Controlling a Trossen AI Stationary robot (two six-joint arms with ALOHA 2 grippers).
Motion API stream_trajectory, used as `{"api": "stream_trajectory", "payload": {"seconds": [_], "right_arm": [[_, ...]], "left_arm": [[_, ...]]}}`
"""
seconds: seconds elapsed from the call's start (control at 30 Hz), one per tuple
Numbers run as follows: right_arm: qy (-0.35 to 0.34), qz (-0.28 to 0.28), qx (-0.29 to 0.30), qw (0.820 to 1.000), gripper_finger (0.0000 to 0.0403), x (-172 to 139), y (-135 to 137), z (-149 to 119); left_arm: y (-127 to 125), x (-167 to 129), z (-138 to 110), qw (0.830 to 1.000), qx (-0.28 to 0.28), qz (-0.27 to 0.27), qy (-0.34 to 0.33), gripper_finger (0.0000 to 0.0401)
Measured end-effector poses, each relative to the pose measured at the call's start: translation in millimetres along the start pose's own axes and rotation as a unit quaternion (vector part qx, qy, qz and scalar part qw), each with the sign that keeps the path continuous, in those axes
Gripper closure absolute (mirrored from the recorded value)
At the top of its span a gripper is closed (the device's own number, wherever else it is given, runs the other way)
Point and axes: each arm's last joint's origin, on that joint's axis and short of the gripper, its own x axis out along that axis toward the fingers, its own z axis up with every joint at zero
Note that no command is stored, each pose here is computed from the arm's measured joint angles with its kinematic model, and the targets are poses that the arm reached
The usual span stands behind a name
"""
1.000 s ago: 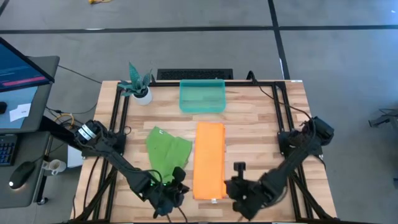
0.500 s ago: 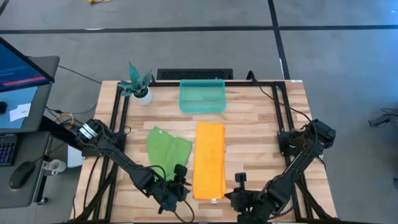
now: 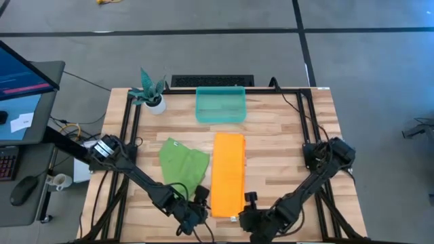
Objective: Roll microfiber towels into tight, uniform cylinder then place into a basket
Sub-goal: Roll the orange microfiber cloth
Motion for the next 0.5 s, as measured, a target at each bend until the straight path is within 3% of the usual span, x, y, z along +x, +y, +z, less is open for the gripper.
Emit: {"api": "stream_trajectory", "payload": {"seconds": [0.3, 0.5], "right_arm": [[0.067, 0.04, 0.008, 0.997, 0.0213, 38, -6, -9], [0.087, 0.043, 0.011, 0.995, 0.0189, 47, -12, -11]], "left_arm": [[9, 8, 4, 1.0, -0.002, -0.015, -0.022, 0.0232], [13, 32, -1, 0.997, 0.006, -0.071, -0.032, 0.0232]]}}
